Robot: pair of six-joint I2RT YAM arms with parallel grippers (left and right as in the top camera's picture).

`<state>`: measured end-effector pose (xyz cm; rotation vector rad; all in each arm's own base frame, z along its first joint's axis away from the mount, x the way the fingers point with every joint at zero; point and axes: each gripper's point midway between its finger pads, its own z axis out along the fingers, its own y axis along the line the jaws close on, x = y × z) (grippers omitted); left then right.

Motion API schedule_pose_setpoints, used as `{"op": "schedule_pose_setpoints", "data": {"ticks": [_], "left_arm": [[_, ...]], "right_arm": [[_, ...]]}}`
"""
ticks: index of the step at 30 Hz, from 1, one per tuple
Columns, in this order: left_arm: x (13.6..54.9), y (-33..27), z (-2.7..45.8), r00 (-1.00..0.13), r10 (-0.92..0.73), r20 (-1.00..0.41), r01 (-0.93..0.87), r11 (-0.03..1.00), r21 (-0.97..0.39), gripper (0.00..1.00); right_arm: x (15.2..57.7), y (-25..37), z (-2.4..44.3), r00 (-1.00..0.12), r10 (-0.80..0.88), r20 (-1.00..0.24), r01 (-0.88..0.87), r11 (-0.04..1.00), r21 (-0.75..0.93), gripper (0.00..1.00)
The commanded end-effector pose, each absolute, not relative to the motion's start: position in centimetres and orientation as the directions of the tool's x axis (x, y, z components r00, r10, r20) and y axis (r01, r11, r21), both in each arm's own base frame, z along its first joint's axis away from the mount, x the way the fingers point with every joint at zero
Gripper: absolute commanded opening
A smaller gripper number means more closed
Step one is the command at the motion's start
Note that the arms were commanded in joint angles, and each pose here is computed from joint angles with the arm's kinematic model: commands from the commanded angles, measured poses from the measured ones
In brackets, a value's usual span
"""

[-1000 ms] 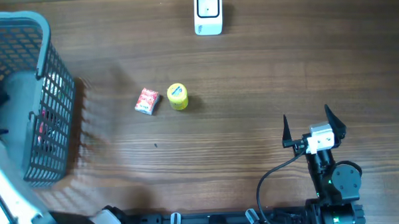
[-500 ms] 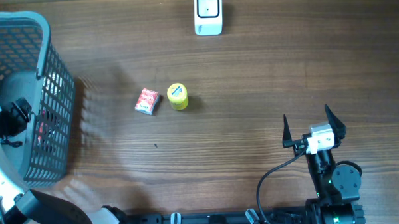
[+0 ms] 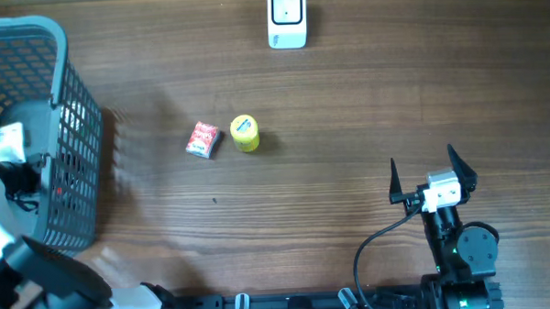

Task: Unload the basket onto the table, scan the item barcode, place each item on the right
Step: 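Reach into the basket and grasp the black hex wrench pack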

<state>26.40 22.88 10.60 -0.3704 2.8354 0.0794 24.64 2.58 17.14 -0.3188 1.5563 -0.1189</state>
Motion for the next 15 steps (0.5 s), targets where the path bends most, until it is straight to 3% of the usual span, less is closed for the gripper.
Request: {"op": "schedule_pose_setpoints", "data": {"ticks": [1,5,9,15], "left_arm": [[25.8,23.7,8.4,-0.975,-0.089,-0.205,-0.107,0.991,0.08,1.0],[26.4,24.8,8.0,-0.976,-0.045,-0.214,-0.073,0.989,0.125,1.0],[27.4,24.2,8.1,-0.959,-0.053,-0.277,-0.074,0.995,0.066,1.0],[27.1,24.4,6.3,-0.973,-0.005,-0.231,-0.02,0.998,0.061,1.0]], "right_arm": [[24.6,2.7,17.3,0.029,-0.282,-0.959,-0.131,0.95,-0.283,1.0],[24.6,2.7,17.3,0.029,-0.282,-0.959,-0.131,0.95,-0.283,1.0],[24.6,2.7,17.3,0.028,-0.282,-0.959,-0.131,0.95,-0.283,1.0],[24.6,2.7,17.3,0.028,-0.282,-0.959,-0.131,0.95,-0.283,1.0]]}}
